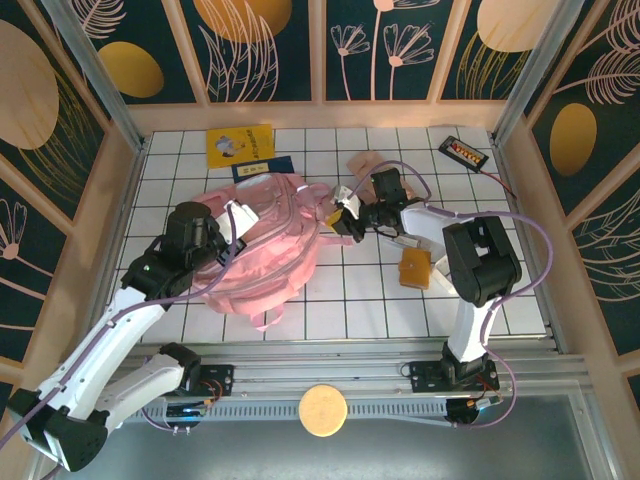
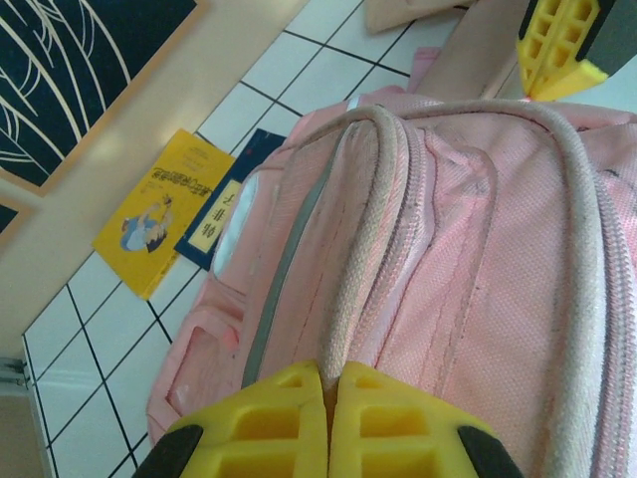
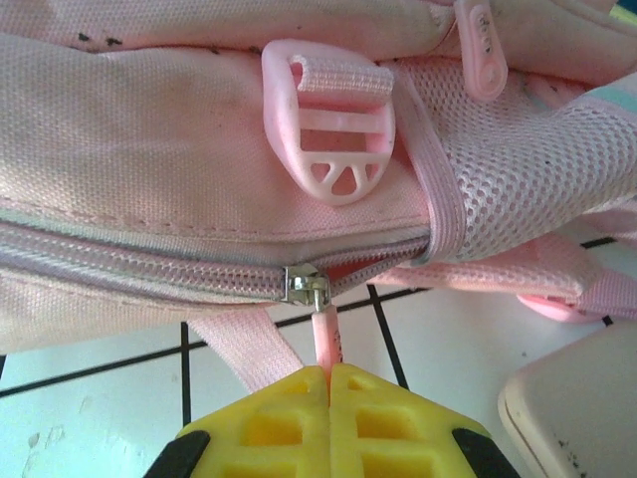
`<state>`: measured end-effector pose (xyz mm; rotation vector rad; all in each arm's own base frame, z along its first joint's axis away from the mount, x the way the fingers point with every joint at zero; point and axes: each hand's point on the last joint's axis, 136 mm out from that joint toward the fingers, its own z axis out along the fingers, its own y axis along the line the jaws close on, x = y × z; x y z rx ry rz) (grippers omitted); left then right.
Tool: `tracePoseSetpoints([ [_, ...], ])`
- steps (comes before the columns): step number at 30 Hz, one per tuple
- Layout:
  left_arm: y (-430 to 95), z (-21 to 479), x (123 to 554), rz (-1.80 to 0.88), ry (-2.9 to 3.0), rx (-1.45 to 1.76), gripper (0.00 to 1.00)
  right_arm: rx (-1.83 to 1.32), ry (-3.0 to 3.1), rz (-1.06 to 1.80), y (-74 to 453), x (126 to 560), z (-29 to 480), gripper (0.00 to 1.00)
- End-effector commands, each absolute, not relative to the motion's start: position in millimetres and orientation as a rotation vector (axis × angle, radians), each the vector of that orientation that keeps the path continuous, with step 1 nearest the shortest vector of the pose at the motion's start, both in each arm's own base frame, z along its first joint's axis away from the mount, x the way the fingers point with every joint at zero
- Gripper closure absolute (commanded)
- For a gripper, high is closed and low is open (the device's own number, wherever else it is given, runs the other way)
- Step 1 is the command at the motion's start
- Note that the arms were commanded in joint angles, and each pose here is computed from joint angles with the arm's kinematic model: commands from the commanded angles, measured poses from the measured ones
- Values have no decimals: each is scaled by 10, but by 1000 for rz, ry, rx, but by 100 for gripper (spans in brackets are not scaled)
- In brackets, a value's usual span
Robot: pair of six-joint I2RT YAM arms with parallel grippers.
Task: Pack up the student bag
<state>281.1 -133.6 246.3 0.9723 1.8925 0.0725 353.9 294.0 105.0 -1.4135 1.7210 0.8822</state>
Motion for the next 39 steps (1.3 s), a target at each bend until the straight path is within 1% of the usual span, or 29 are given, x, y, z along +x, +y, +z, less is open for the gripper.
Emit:
tracePoseSetpoints([
  [1,-1213,2808,2967,173,1785,855,100,-1438,1800,818,2827,3524,1033,100],
  [8,-1292,2798,2999,115,1770,831,100,-1492,1782,885,2956,3299,1112,100],
  [14,-1296,2814,2973,108,1756,831,100,-1451,1780,951,2967,3250,1205,100],
  [24,-1319,2854,2953,128,1734,893,100,-1371,1848,1277,2986,3189,1281,100],
  [27,-1320,2877,2936,126,1725,898,100,-1364,1870,1280,2990,3202,1222,100],
  [29,-1322,2889,2924,124,1724,903,100,-1386,1874,1168,2985,3271,1140,100],
  [30,-1322,2890,2920,125,1723,907,100,-1391,1863,1094,2980,3310,1114,89],
  [31,-1320,2896,2919,130,1721,911,100,-1395,1834,1028,2975,3339,1116,75],
  [32,-1311,2895,2916,135,1722,913,100,-1398,1793,985,2977,3359,1140,66],
  [33,-1314,2904,2913,136,1720,917,100,-1389,1775,958,2970,3388,1144,60],
  [34,-1313,2904,2909,138,1722,923,100,-1387,1752,941,2978,3414,1150,56],
  [39,-1305,2937,2896,145,1725,936,100,-1387,1687,904,3079,3564,1090,47],
])
